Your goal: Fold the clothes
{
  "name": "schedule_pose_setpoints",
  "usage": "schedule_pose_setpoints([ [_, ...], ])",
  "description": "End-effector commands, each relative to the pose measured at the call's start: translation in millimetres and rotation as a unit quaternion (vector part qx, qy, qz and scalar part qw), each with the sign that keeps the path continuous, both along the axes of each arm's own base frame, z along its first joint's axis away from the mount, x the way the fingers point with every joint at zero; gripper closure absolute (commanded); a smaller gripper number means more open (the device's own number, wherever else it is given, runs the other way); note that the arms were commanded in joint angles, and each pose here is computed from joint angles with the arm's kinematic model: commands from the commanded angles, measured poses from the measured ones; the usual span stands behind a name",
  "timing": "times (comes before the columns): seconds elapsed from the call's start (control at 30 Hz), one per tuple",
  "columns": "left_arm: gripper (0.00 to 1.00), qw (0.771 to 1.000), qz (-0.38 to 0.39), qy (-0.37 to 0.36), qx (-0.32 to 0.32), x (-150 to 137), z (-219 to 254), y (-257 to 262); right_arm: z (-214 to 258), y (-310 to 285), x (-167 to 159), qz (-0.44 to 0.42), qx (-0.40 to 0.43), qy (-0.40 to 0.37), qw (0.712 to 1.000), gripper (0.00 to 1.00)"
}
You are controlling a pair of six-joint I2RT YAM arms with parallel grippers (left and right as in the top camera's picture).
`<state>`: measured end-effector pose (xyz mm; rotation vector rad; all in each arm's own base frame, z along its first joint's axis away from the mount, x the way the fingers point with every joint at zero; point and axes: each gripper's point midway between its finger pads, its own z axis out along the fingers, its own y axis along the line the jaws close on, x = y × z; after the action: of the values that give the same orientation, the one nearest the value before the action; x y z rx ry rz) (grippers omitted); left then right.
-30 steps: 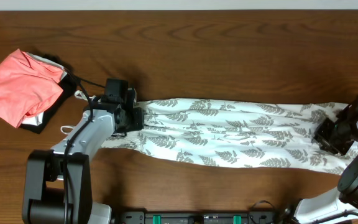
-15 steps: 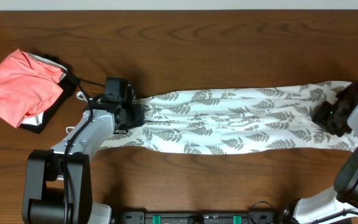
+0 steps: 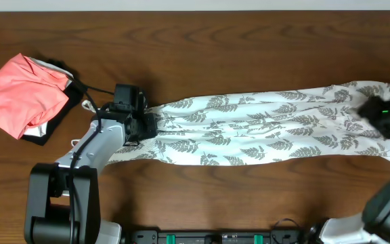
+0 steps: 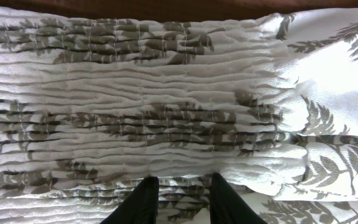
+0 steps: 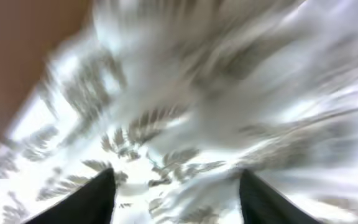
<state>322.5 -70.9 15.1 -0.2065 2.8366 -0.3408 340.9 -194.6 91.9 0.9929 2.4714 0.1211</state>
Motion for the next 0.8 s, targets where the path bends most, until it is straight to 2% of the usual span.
schedule_pose_setpoints([
  [0.0, 0.71, 1.000, 0.005, 0.011, 0.007, -3, -6, 3, 62, -30, -8, -0.037, -0.037, -0.069, 0.996, 0.30],
  [0.13, 0.70, 1.000, 0.005, 0.011, 0.007, -3, -6, 3, 69, -49, -32, -0.076, -0.040, -0.068, 0.994, 0.32],
  [0.27, 0.67, 1.000, 0.005, 0.011, 0.006, -4, -6, 3, 40, -61, -44, -0.097, -0.018, -0.039, 0.994, 0.34],
  [0.53, 0.66, 1.000, 0.005, 0.023, 0.008, -9, -8, 3, -38, -68, -38, -0.094, 0.033, 0.020, 0.995, 0.36],
  [0.67, 0.66, 1.000, 0.005, 0.024, 0.008, -9, -8, 3, -58, -71, -33, -0.093, 0.044, 0.026, 0.994, 0.39],
  [0.77, 0.66, 1.000, 0.005, 0.024, 0.008, -9, -8, 3, -61, -73, -31, -0.092, 0.041, 0.022, 0.995, 0.47],
])
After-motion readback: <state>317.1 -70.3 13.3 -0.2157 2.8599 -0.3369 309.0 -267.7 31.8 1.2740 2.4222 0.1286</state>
